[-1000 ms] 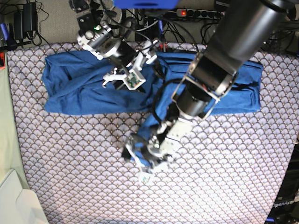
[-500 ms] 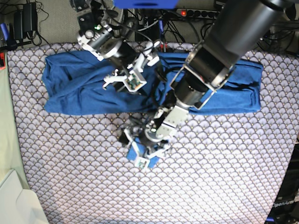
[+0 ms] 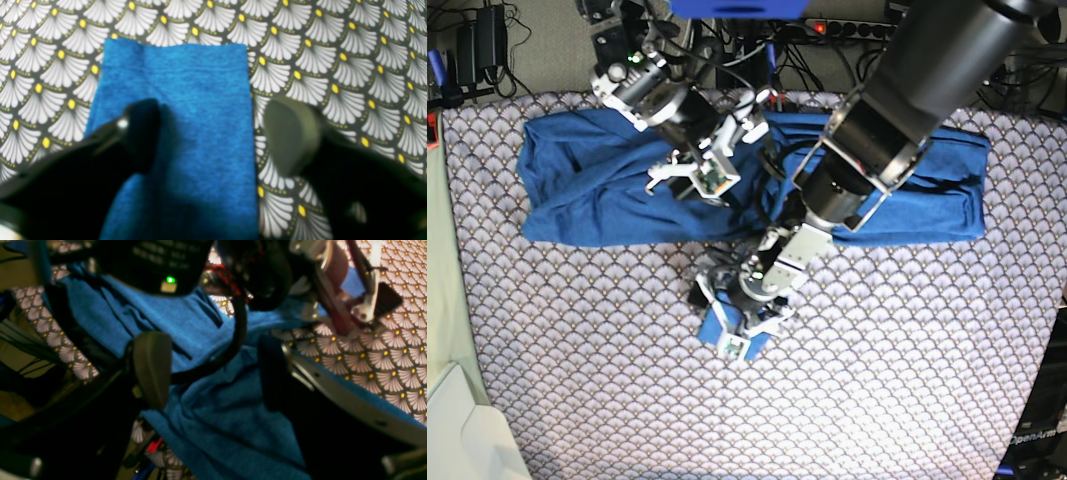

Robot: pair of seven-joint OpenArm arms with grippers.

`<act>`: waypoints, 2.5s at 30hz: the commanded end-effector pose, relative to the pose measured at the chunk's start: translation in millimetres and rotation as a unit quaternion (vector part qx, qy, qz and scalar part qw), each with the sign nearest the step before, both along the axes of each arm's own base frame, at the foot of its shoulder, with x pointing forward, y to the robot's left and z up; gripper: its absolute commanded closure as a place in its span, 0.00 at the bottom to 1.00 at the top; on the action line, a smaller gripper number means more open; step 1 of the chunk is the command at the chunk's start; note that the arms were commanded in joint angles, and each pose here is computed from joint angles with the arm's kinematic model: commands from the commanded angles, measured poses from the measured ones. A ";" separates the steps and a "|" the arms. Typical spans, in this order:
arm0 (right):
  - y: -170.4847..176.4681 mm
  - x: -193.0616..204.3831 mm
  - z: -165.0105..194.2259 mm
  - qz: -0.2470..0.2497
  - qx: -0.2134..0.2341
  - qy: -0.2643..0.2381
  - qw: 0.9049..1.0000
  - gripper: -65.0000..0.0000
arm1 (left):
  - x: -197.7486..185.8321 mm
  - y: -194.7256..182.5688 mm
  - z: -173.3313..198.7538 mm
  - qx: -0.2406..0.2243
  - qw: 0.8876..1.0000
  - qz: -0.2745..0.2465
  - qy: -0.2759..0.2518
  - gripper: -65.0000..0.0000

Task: Fold the T-shirt properly
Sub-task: 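Release the shirt edge and reach the left gripper to the sleeve cuff, then grasp the sleeve cuff with the left gripper and lay it over the body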

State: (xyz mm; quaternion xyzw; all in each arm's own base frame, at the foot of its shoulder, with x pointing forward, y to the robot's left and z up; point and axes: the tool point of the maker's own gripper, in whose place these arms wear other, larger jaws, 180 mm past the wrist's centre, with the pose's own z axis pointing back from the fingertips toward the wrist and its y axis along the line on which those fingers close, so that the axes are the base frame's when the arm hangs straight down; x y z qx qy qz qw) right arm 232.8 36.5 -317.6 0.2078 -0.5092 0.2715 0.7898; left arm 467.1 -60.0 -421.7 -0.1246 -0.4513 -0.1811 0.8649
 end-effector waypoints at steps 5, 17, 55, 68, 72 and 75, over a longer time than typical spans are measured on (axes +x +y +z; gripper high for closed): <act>3.0 3.5 15.8 -0.001 0.022 -0.021 1.000 0.37 | 12.4 -9.3 20.1 -0.014 1.000 -0.003 -0.022 0.77; 2.7 3.4 15.6 0.000 0.022 -0.021 1.000 0.37 | 14.1 -10.7 23.9 -0.021 1.000 0.002 -0.023 0.99; -8.7 16.4 17.9 -0.017 0.016 -0.031 0.999 0.37 | -107.0 197.4 127.8 -0.170 0.960 0.215 -0.050 0.99; -8.2 15.3 17.2 -0.017 0.017 -0.030 0.999 0.37 | -176.2 266.9 100.8 -0.131 0.951 0.280 -0.023 0.99; -8.2 15.7 17.6 -0.017 0.017 -0.031 0.999 0.37 | -186.8 282.0 100.9 -0.122 0.953 0.277 -0.028 0.99; -8.2 15.7 17.6 -0.017 0.017 -0.031 0.999 0.37 | -192.1 298.2 103.7 -0.114 0.949 0.293 -0.035 0.99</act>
